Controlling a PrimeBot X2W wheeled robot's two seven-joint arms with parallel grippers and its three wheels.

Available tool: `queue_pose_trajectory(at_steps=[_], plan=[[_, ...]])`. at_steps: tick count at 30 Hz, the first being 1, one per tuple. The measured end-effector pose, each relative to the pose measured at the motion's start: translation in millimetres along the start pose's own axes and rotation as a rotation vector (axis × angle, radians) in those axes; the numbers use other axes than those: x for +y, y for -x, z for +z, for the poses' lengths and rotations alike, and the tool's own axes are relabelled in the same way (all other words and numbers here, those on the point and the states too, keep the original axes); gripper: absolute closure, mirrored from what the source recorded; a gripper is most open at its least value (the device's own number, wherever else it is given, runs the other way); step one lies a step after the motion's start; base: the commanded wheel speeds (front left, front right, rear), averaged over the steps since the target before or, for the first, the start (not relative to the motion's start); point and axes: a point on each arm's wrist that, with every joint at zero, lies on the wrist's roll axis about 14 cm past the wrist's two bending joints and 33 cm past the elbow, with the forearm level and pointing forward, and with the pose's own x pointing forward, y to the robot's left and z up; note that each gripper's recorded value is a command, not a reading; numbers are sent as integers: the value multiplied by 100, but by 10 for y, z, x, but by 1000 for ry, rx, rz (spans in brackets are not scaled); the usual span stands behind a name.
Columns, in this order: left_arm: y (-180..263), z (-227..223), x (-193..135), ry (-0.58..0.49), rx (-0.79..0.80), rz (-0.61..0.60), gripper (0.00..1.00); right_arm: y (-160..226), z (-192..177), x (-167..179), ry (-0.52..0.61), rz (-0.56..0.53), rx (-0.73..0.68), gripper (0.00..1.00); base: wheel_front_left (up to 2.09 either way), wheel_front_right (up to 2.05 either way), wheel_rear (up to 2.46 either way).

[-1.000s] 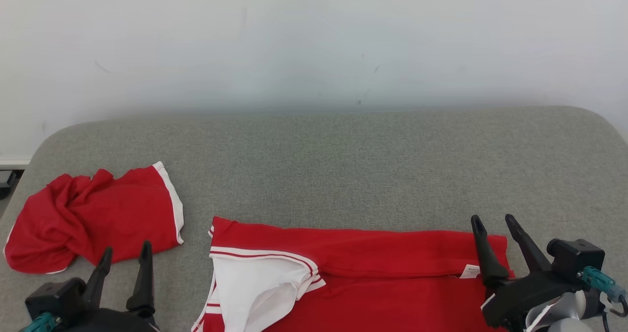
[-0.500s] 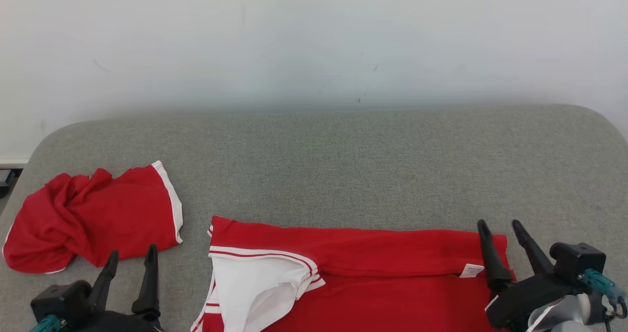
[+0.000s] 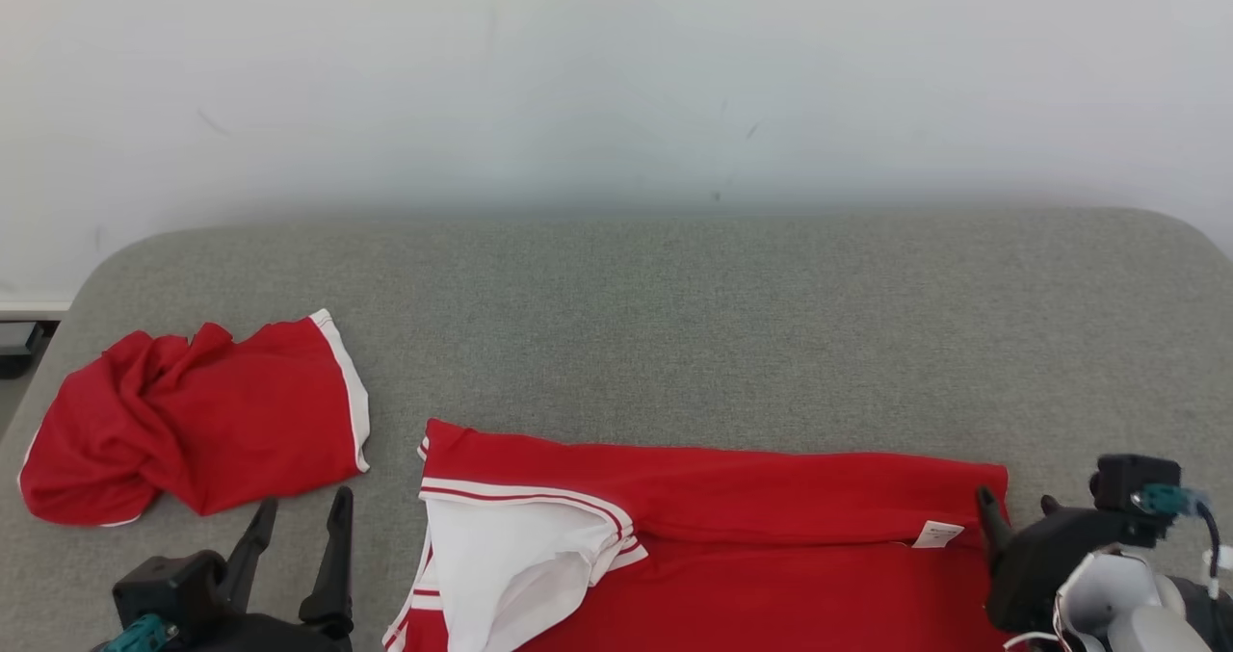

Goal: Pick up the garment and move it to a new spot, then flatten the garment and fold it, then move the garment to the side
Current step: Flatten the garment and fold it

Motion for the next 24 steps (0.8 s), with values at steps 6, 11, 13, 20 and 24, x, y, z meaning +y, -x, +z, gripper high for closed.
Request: queue_pose_trajectory(at_steps=[6,11,13,20,24], plan=[[1,-52,1,3,21,2,0,-107,-253,119,37,12,191,0,0,0,0],[-9,-81,-12,6,36,-5,0,-102,-530,53,61,-13,328,0,0,0,0],[-3,-84,13,7,37,3,0,-107,-558,41,67,-19,349,0,0,0,0],[2,-117,52,8,47,14,0,-120,-535,-167,56,-83,357,0,0,0,0],[-13,-137,68,7,54,17,0,-126,-518,-222,63,-105,356,0,0,0,0]])
